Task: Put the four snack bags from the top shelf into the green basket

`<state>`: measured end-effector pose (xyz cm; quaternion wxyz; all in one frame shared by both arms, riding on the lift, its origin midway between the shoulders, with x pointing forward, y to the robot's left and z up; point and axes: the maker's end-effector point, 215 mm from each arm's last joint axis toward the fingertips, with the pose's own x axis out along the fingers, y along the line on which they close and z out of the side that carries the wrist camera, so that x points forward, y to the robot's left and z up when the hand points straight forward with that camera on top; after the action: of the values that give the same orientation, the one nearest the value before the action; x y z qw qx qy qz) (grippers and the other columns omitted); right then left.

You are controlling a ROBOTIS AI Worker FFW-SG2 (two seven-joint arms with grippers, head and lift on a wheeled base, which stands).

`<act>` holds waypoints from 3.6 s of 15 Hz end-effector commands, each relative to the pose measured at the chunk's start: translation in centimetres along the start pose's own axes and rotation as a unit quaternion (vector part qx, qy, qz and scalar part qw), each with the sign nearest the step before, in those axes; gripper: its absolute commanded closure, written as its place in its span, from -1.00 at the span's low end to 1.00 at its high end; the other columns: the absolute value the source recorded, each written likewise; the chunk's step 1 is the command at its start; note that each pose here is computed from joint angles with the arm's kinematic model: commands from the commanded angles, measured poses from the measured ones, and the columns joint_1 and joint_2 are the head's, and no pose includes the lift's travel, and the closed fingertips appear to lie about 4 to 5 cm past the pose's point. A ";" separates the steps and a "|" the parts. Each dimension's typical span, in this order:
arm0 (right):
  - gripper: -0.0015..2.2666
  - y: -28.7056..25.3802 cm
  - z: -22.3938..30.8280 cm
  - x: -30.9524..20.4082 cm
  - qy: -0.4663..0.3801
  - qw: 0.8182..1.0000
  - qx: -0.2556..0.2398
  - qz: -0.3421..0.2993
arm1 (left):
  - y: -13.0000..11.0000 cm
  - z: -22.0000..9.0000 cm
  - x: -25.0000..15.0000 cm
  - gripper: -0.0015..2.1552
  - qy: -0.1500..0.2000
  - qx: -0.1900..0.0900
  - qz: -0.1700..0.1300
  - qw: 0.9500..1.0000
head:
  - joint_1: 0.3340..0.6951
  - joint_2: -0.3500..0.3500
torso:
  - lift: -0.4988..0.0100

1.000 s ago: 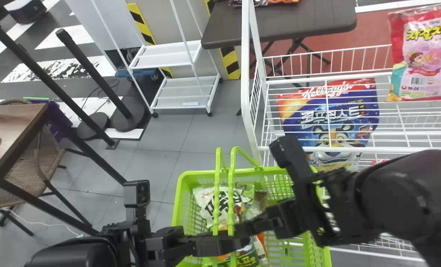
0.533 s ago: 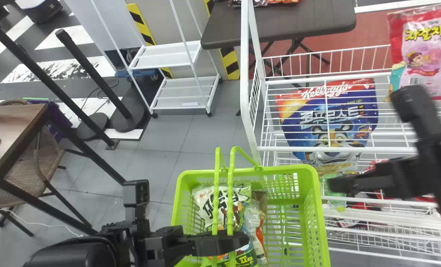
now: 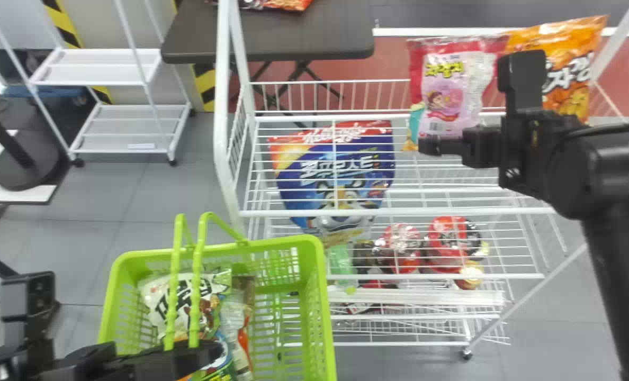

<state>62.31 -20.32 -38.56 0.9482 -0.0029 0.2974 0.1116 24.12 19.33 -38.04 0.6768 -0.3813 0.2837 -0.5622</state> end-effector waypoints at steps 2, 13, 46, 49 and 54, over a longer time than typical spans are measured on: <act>-0.94 -3.2 3.9 3.1 -0.049 0.999 -0.003 -0.022 | -0.2 -0.1 -0.2 0.99 -0.002 -0.001 -0.003 1.000 | 1.00 -0.05 | 0.96; 0.99 -1.3 3.6 1.8 -0.085 0.996 0.026 0.008 | -0.3 -0.2 -0.7 0.99 -0.003 -0.002 0.002 1.000 | 1.00 -0.04 | 0.96; -0.95 15.0 -7.6 -15.9 0.076 0.959 0.101 0.252 | -0.4 -0.2 -0.8 0.99 -0.007 -0.004 0.000 1.000 | 1.00 1.00 | 0.96; -0.94 0.4 -1.0 -11.5 -0.056 0.996 0.060 0.042 | -0.4 -0.2 -0.6 0.99 -0.004 -0.004 -0.002 1.000 | 1.00 0.54 | 0.96; -0.94 -11.3 2.5 -5.8 -0.075 0.993 0.032 -0.089 | -0.5 -0.1 -1.0 0.99 -0.006 -0.004 0.000 1.000 | 1.00 -0.34 | 0.96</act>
<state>59.49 -30.25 -33.13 0.9742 0.0218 0.2209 0.0414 23.74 20.06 -37.94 0.6793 -0.3849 0.2840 -0.5565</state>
